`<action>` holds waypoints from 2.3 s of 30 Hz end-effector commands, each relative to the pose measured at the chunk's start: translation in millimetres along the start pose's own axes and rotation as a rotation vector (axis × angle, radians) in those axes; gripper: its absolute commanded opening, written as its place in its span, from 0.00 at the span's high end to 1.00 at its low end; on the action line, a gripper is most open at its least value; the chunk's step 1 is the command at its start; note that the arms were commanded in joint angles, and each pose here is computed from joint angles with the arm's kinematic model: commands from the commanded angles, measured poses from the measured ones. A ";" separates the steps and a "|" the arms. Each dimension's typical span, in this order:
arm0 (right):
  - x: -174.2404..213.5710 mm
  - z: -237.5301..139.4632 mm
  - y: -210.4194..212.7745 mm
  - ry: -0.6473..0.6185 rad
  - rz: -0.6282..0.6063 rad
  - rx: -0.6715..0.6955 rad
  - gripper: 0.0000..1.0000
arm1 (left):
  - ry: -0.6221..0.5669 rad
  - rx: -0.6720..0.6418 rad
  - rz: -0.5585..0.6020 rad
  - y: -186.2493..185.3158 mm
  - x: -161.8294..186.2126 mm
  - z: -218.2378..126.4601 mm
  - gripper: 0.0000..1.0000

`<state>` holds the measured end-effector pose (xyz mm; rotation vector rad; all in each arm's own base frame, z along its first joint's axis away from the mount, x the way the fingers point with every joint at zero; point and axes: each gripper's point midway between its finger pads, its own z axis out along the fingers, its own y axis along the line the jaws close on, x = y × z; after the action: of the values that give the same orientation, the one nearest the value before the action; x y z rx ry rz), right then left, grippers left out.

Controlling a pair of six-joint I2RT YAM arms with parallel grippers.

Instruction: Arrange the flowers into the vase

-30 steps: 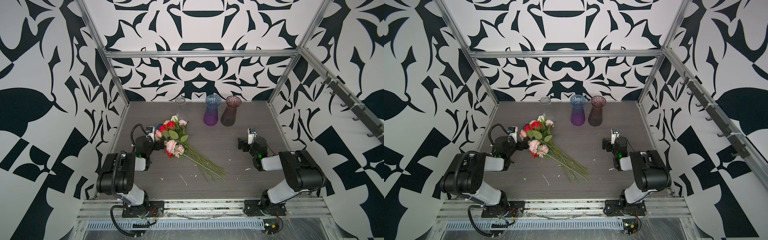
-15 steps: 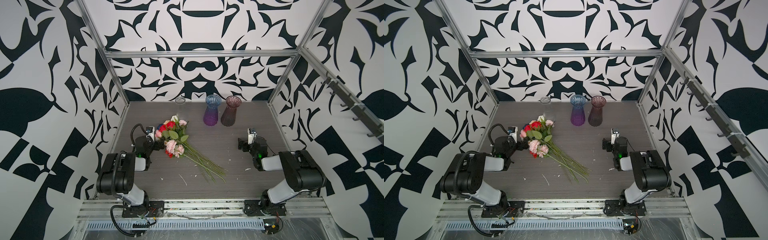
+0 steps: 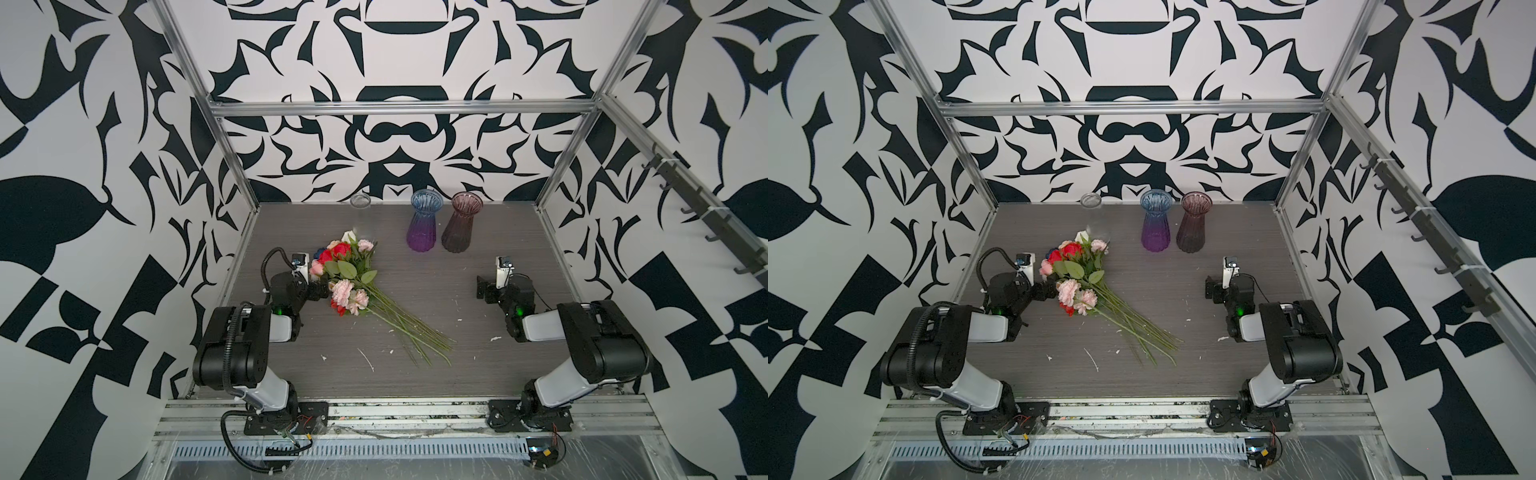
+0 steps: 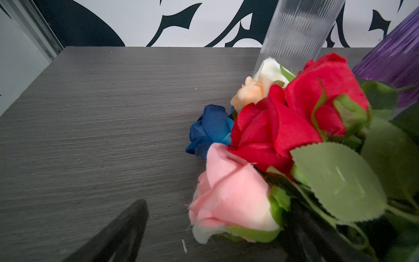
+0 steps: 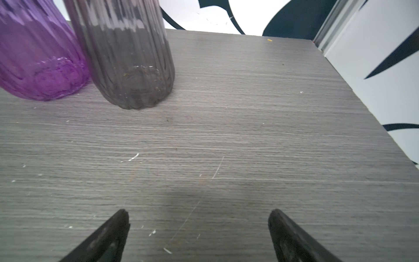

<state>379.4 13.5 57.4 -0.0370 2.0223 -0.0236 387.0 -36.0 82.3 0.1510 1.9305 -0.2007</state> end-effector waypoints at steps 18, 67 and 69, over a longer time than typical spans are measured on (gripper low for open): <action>-121.5 -115.5 39.8 -0.003 0.657 -0.220 0.01 | -0.025 0.158 -0.360 -112.3 -85.6 -152.3 0.01; -246.8 6.7 382.8 0.427 0.275 -0.665 0.43 | 0.113 0.224 -0.645 -114.2 -5.4 -157.2 0.01; -248.2 20.6 382.0 0.393 0.309 -0.626 0.41 | 0.105 0.221 -0.650 -112.5 -5.4 -157.8 0.01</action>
<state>507.1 405.5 243.6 -0.2084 2.3248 0.8561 223.8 -115.4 157.8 -0.3149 2.0001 -0.8530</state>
